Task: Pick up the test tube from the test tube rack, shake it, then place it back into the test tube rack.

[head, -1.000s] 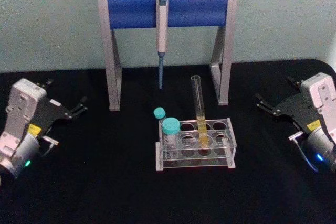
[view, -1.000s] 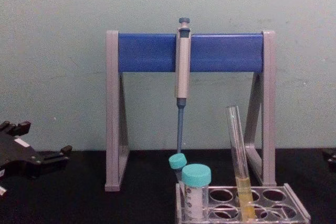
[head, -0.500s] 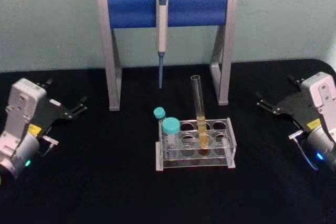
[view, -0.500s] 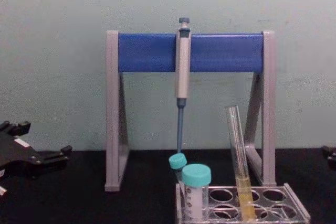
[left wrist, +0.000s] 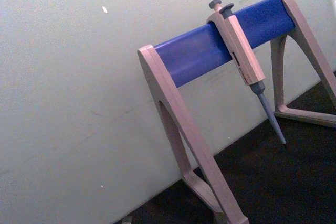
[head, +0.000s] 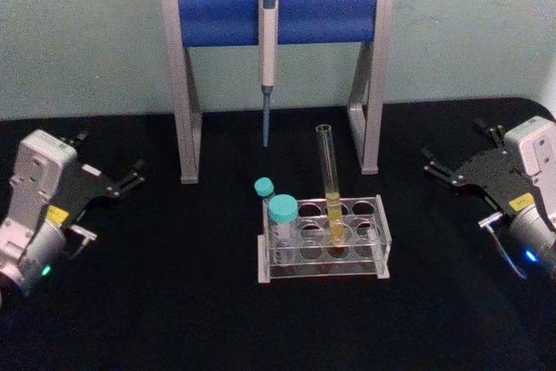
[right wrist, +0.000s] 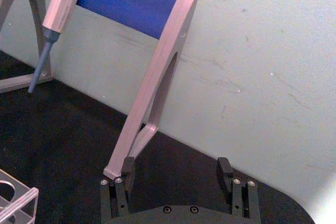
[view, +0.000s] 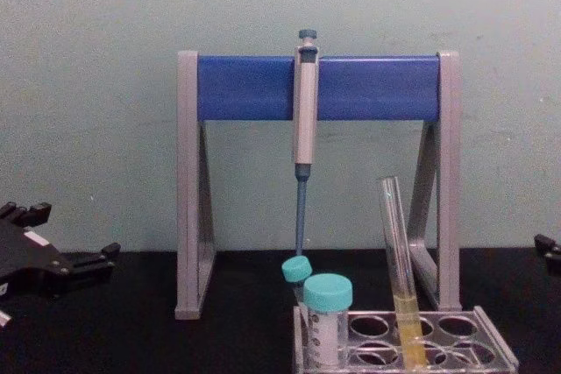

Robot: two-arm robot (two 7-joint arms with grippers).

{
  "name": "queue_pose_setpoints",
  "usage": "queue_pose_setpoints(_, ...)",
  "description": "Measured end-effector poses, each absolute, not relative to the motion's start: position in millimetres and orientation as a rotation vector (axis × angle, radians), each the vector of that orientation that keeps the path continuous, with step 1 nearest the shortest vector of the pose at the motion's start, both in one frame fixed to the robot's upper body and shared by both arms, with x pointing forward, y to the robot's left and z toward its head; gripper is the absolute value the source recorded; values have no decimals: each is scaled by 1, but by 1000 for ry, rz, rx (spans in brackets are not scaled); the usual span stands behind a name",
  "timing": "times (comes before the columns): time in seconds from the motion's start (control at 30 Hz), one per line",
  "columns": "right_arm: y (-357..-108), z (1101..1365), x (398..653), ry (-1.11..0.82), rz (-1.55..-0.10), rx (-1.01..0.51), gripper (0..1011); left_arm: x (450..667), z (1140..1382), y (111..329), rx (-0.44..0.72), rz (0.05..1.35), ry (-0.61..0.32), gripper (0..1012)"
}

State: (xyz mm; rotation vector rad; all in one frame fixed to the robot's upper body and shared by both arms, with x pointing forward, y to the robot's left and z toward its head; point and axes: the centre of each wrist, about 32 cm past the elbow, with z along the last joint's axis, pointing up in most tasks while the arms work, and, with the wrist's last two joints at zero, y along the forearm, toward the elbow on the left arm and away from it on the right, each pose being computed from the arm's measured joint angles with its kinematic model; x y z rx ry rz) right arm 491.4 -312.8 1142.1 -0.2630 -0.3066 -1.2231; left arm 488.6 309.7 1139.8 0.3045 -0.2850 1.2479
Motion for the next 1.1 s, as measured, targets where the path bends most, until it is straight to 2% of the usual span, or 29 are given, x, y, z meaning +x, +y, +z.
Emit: queue_pose_setpoints(1.1,-316,1137,494,-261,-1185,-243,1000,489,1140,310,304,1248,-285,1001)
